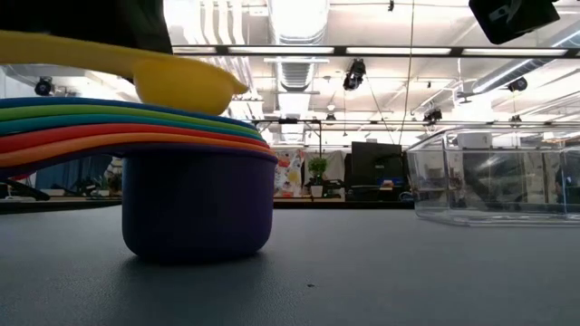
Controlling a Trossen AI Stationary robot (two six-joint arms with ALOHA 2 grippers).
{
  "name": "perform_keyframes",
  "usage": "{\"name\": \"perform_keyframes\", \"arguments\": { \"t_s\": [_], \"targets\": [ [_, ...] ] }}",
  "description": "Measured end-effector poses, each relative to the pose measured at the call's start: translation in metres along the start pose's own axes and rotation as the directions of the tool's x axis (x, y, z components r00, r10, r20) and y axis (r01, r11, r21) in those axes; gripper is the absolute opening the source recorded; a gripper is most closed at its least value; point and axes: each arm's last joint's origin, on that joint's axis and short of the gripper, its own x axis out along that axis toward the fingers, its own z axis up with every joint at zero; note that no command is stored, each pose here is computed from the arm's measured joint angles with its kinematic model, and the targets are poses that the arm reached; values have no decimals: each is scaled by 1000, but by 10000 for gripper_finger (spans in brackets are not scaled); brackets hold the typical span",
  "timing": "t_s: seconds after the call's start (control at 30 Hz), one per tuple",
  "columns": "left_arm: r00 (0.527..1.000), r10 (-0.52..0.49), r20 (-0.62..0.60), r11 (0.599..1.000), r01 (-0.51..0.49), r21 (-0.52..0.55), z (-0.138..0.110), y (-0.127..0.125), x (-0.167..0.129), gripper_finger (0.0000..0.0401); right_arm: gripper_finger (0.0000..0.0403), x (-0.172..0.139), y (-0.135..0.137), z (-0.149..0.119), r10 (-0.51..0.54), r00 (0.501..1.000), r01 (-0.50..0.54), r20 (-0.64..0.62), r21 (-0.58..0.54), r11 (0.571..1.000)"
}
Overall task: Nest measuring cups in basket
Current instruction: Stack the yellow measuring cup on top of the blue measuring cup
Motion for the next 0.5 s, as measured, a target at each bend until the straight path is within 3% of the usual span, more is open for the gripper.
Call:
{"name": "perform_keyframes", "arguments": {
  "t_s": [0.27, 0.5],
  "targets": [
    [999, -5, 33, 1000, 5, -6, 4, -1, 2, 27, 199, 0, 0, 0, -1, 1000, 1, 0, 1, 1000],
    [999, 11, 43, 1000, -11, 6, 11, -1, 7, 28, 199, 0, 0, 0, 0, 1000, 0, 4, 2, 1000]
  ]
}}
